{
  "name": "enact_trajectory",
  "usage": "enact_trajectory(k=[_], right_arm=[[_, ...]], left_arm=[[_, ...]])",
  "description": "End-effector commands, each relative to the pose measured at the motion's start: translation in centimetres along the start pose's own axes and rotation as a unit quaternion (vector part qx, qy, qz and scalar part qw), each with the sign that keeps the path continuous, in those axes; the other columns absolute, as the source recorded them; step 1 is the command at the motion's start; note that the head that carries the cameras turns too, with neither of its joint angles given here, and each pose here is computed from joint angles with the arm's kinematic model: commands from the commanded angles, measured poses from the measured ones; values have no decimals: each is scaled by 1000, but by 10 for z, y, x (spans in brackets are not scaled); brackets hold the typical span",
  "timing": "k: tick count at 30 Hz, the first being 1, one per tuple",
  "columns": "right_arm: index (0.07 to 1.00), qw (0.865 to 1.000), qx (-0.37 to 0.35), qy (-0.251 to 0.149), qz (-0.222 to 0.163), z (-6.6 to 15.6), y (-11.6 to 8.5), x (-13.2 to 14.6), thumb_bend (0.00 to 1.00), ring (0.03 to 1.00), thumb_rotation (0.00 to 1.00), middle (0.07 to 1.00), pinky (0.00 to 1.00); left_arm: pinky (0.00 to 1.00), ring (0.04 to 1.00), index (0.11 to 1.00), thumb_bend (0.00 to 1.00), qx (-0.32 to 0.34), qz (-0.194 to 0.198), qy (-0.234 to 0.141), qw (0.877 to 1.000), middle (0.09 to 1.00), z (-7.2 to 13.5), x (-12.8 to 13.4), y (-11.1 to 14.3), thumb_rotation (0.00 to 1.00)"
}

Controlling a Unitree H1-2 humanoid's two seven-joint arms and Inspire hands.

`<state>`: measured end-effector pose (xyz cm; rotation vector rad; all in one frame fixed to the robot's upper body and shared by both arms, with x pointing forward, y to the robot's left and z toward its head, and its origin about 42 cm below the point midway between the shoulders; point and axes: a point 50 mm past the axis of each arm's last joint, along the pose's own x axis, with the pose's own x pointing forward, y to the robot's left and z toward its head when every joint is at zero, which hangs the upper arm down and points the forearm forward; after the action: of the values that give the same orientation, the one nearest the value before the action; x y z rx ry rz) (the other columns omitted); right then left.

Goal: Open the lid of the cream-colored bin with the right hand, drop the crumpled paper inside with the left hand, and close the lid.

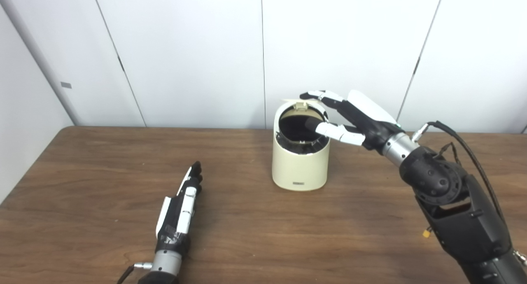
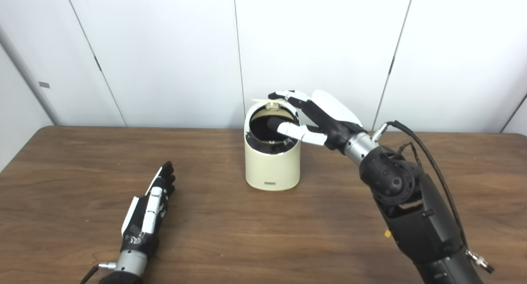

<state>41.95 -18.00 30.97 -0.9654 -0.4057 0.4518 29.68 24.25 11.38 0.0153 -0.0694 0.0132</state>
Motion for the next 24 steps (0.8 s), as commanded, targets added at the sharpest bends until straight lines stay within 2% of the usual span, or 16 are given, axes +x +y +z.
enact_trajectory(k=[1, 9, 16, 24], right_arm=[[856, 999, -28, -26, -8, 14, -17, 1, 570, 974, 999, 898, 919], [848, 999, -39, -26, 27, 16, -12, -3, 569, 999, 985, 902, 916], [845, 995, -74, -16, 63, 18, -14, -7, 617, 1000, 1000, 890, 929], [842, 990, -112, -23, 81, 17, -8, -10, 622, 1000, 1000, 890, 971]], left_arm=[[1000, 1000, 1000, 519, -5, -8, 28, 1000, 1000, -6, -5, -9, 940], [1000, 1000, 1000, 565, 8, -9, 28, 1000, 1000, -6, -3, -12, 941], [1000, 1000, 1000, 533, 9, -6, 21, 1000, 1000, -5, -2, -14, 958], [1000, 1000, 1000, 534, 13, -4, 22, 1000, 1000, -2, -3, -15, 982]])
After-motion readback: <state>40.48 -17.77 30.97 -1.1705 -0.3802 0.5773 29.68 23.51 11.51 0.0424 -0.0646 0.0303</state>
